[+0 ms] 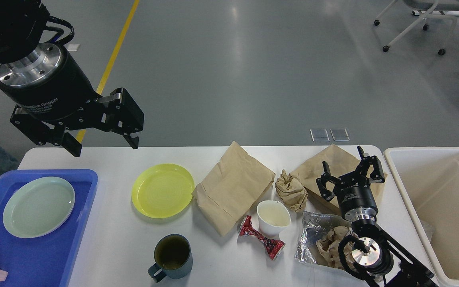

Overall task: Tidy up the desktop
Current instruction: 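Move the left gripper over the dark green mug, then grasp the dark green mug with the left gripper and lift, then carry the dark green mug into the blue tray and lower it, then open the left gripper and raise it away from the tray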

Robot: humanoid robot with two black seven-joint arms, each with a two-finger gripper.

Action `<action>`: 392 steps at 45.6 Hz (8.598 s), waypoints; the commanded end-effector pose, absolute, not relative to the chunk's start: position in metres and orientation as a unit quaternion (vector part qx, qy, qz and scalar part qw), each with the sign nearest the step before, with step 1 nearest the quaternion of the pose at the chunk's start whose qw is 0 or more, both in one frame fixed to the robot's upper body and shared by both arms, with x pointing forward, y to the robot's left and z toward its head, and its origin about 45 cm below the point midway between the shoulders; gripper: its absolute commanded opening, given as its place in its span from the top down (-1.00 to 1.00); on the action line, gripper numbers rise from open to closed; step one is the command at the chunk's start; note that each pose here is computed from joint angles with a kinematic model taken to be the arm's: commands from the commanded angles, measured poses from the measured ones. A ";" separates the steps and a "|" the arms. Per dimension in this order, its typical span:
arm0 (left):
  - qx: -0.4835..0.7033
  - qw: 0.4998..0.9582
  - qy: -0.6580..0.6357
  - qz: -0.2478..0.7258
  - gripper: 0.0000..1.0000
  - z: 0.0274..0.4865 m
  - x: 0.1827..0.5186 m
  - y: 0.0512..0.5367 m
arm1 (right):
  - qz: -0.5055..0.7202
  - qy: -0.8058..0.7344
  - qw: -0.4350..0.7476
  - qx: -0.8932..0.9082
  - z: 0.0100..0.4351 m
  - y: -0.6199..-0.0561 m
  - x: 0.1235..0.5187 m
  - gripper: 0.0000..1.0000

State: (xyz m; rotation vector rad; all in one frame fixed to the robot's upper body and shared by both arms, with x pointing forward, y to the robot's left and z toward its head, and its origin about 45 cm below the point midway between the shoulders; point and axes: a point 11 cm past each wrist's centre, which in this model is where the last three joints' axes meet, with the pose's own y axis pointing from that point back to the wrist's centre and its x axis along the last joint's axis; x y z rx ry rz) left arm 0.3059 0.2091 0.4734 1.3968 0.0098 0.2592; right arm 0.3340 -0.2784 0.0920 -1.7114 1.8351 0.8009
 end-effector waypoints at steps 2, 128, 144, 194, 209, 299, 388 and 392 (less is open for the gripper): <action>0.638 0.763 -0.011 0.106 -0.91 0.478 0.298 0.195 | 0.294 0.674 0.252 -0.629 0.092 -0.278 0.334 -1.00; 0.707 0.704 -0.061 -0.038 0.93 0.117 0.280 0.215 | 0.294 0.674 0.252 -0.629 0.092 -0.278 0.334 -1.00; 0.709 0.701 -0.056 -0.044 1.00 0.134 0.288 0.218 | 0.294 0.674 0.252 -0.629 0.092 -0.278 0.334 -1.00; 0.706 0.708 -0.021 -0.005 1.00 0.423 0.310 0.234 | 0.294 0.674 0.251 -0.629 0.092 -0.278 0.334 -1.00; 0.700 0.704 0.099 0.070 1.00 0.376 0.307 0.341 | 0.294 0.674 0.252 -0.629 0.092 -0.278 0.334 -1.00; 0.702 0.646 0.210 0.215 0.98 0.146 0.228 0.513 | 0.294 0.674 0.252 -0.629 0.092 -0.278 0.334 -1.00; 0.678 0.709 0.003 0.193 -0.88 0.454 0.316 0.258 | 0.294 0.674 0.251 -0.629 0.092 -0.278 0.334 -1.00; 0.659 0.727 0.003 0.191 -0.88 0.476 0.308 0.247 | 0.294 0.674 0.252 -0.629 0.093 -0.278 0.335 -1.00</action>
